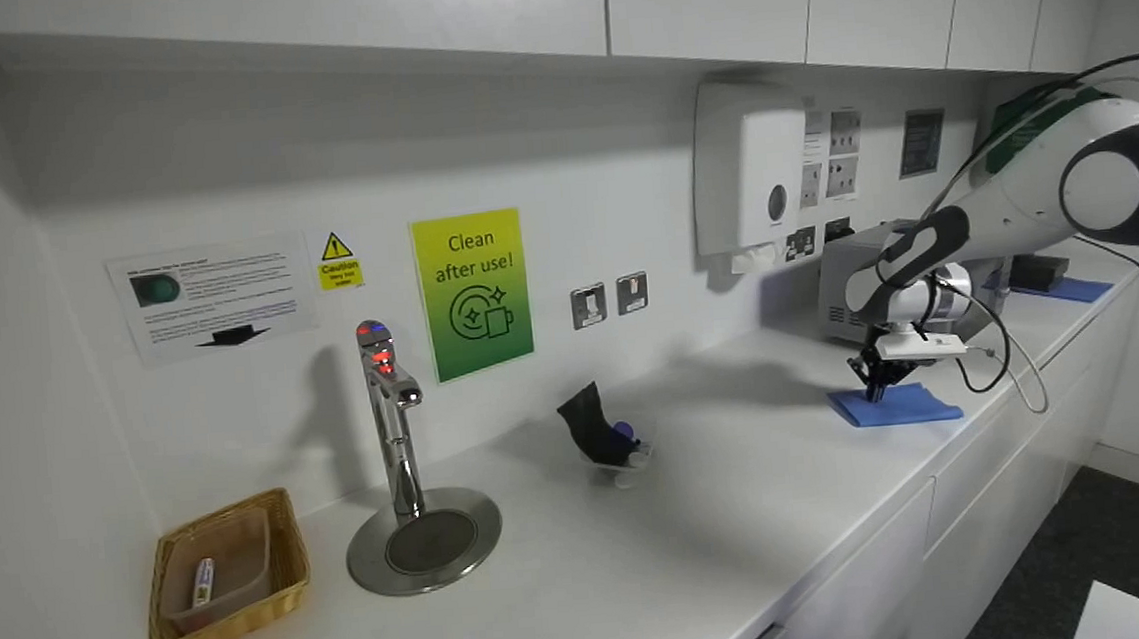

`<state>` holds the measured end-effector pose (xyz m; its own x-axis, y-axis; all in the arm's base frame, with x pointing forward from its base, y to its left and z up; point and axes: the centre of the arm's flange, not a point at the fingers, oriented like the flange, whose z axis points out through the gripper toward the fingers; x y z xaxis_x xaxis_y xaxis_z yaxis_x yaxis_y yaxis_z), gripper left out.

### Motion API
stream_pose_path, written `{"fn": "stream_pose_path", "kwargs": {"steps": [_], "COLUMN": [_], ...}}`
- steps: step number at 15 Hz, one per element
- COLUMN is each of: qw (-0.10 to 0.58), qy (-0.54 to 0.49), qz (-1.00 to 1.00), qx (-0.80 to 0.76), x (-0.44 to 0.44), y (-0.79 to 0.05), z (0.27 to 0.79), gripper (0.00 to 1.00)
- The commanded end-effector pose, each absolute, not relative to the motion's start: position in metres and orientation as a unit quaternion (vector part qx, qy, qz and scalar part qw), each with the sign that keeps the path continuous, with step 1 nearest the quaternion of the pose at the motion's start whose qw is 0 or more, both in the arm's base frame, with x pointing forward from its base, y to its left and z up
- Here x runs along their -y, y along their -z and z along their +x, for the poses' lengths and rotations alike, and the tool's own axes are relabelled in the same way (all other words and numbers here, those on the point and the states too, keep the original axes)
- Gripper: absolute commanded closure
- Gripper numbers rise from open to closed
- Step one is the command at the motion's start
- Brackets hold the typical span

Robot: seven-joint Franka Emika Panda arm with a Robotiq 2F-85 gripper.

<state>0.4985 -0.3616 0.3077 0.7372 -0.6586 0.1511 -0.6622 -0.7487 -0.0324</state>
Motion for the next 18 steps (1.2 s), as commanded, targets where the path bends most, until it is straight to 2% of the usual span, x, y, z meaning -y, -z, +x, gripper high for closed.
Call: {"fn": "stream_pose_path", "kwargs": {"steps": [1,9,18], "qw": [0.002,0.007,0.010], "qy": [-0.056,-0.047,-0.052], "qz": [0.931,0.938,0.954], "qx": [0.360,0.344,0.296], "x": [0.395,0.409,0.369], "y": [-0.283,-0.298,-0.314], "z": [0.526,0.582,0.652], "gripper": [1.00,1.00,1.00]}}
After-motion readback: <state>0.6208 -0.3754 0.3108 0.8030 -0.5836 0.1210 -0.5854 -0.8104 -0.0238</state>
